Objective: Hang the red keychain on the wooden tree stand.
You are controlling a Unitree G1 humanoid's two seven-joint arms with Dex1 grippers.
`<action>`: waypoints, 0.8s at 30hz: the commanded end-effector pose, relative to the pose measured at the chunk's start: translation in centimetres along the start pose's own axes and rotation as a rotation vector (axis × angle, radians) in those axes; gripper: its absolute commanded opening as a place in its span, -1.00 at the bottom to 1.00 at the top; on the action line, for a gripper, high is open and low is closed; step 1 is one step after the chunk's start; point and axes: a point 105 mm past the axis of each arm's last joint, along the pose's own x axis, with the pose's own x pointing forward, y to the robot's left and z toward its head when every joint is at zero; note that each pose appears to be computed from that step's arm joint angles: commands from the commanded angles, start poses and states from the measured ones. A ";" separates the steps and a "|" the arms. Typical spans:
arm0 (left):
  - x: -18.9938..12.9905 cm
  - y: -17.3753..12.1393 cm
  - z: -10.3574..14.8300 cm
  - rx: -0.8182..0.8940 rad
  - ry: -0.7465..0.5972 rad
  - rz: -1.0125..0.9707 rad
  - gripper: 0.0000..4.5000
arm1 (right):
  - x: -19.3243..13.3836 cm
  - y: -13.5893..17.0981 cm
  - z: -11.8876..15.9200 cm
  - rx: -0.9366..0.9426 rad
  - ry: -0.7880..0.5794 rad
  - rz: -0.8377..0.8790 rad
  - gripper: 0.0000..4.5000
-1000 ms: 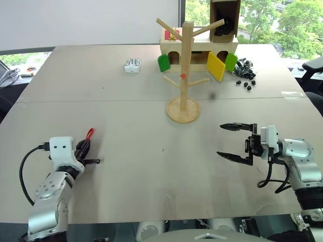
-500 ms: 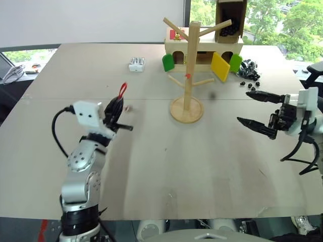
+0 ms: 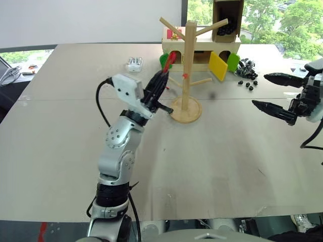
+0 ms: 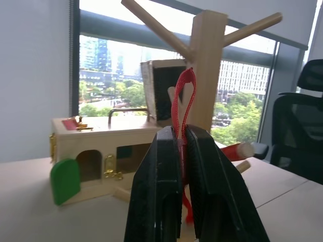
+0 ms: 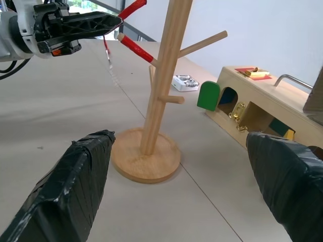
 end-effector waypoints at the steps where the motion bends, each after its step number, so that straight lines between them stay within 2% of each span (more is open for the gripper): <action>1: 0.5 -1.2 1.1 -0.005 -0.051 -0.058 -0.96 | -0.7 -0.3 1.5 -0.061 -0.013 -0.029 1.00; 11: 0.5 -2.1 1.4 -0.006 -0.066 -0.120 -0.96 | -1.6 -0.6 2.2 -0.022 -0.006 -0.017 1.00; 24: -1.1 -2.6 -0.6 0.004 0.005 -0.127 -0.96 | -1.6 -0.9 2.0 -0.018 0.007 -0.008 1.00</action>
